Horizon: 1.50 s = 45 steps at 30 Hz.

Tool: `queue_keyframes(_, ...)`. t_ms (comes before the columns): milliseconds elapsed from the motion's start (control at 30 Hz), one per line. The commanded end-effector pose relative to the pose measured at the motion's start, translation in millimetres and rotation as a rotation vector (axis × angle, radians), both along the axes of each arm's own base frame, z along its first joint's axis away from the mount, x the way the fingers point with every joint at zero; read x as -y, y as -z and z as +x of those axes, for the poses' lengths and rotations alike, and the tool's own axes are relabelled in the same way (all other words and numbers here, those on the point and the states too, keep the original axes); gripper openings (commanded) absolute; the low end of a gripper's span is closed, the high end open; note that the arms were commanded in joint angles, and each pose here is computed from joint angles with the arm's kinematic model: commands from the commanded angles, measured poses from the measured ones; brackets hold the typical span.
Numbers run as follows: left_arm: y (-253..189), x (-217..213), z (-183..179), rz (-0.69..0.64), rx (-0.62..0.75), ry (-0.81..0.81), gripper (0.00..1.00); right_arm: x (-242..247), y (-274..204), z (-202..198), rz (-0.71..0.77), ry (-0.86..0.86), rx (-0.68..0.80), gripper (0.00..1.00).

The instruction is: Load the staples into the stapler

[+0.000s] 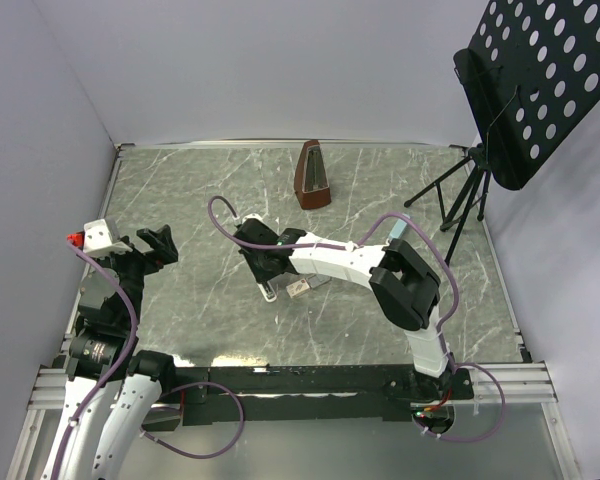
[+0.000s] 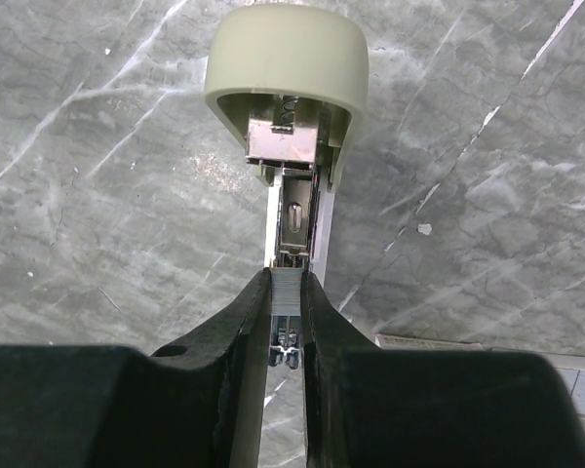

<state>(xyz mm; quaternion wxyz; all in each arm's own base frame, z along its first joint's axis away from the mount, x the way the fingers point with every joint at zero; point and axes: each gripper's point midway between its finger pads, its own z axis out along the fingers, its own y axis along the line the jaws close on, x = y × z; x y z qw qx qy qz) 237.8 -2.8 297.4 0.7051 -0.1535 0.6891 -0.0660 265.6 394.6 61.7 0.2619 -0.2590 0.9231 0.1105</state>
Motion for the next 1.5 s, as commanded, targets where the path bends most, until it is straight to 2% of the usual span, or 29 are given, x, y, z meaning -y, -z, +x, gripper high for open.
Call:
queue_keyframes(0,-8,0,1,-0.01,0.035,0.002,0.99,-4,-7,-1,0.009,-0.014,0.007,0.1)
queue_keyframes(1233,-8,0,1,-0.007,0.033,0.003,1.0,-2,14,-4,-0.024,-0.006,-0.033,0.09)
queue_keyframes(1467,-7,1,1,-0.006,0.032,0.005,0.99,-4,-5,-2,0.007,-0.01,-0.001,0.09)
